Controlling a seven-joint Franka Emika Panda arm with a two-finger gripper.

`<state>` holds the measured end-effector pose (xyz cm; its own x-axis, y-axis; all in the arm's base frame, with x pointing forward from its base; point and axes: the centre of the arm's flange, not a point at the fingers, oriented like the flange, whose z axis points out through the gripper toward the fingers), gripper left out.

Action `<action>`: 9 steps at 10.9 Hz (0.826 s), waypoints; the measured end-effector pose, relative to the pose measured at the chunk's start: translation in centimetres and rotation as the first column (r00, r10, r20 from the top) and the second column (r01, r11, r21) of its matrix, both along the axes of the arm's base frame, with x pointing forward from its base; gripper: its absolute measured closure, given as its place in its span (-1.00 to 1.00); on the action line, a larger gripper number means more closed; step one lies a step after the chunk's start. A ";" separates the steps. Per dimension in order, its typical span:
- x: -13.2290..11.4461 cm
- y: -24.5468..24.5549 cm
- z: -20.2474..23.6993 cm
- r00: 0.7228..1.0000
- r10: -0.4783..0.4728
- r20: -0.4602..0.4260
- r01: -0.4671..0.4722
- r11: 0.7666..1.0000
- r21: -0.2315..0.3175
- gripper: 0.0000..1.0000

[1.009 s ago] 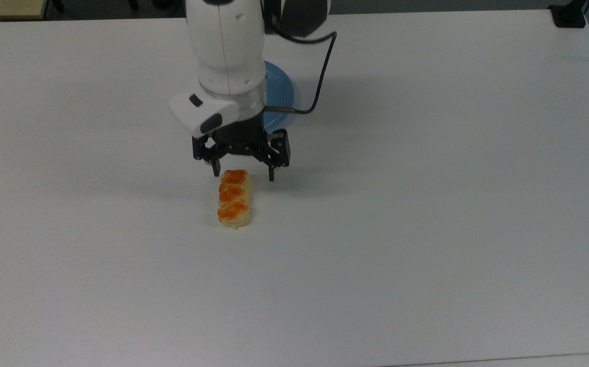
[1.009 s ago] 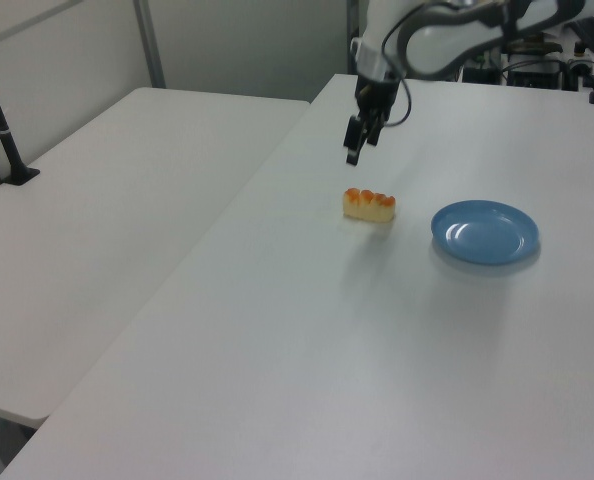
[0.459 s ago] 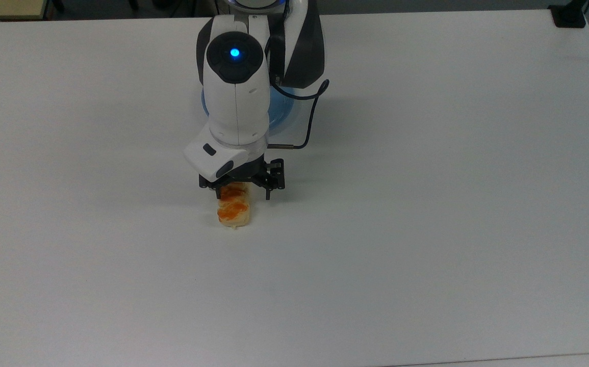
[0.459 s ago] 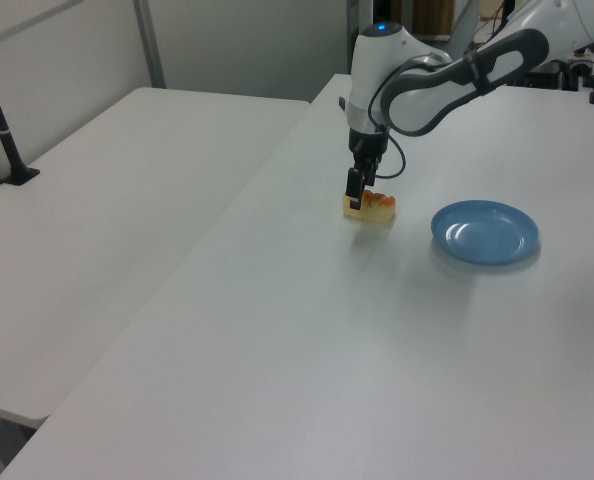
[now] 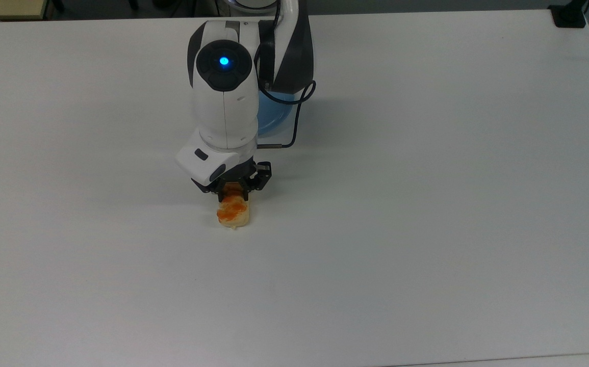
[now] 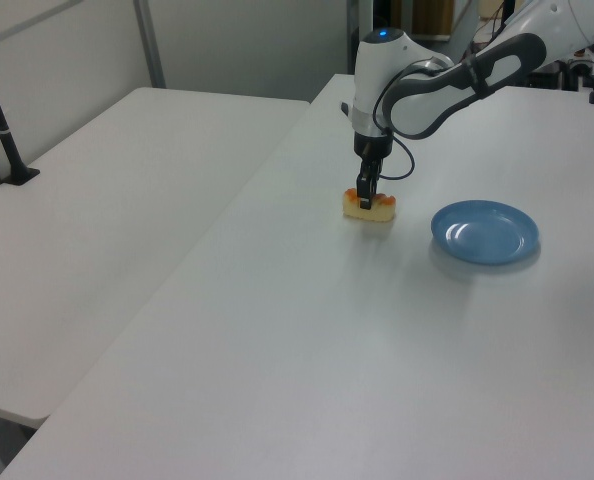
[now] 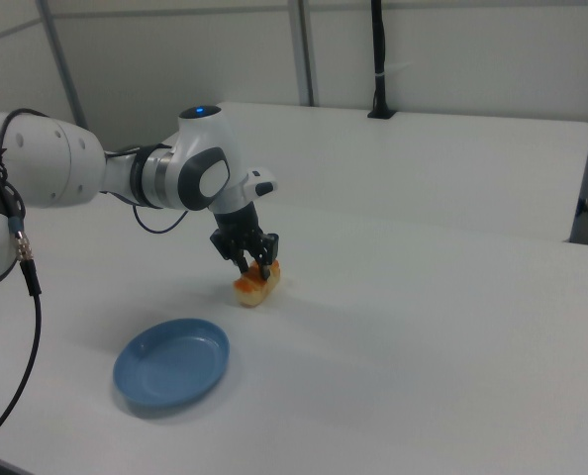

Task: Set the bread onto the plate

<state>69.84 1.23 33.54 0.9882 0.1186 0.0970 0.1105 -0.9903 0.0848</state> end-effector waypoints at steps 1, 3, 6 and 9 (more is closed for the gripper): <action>-0.1 0.0 0.5 1.000 -0.001 -0.005 0.001 1.000 0.000 0.13; -1.4 -0.3 3.8 0.997 0.017 -0.076 -0.017 1.000 -0.001 0.38; -6.9 -0.9 10.7 0.969 0.115 -0.217 -0.113 0.993 0.023 0.38; -13.1 -0.2 9.1 0.924 0.171 -0.342 -0.161 0.985 0.059 0.37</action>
<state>56.70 1.03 42.68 0.9276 0.2860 -0.2402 0.2906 -0.9567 -0.0168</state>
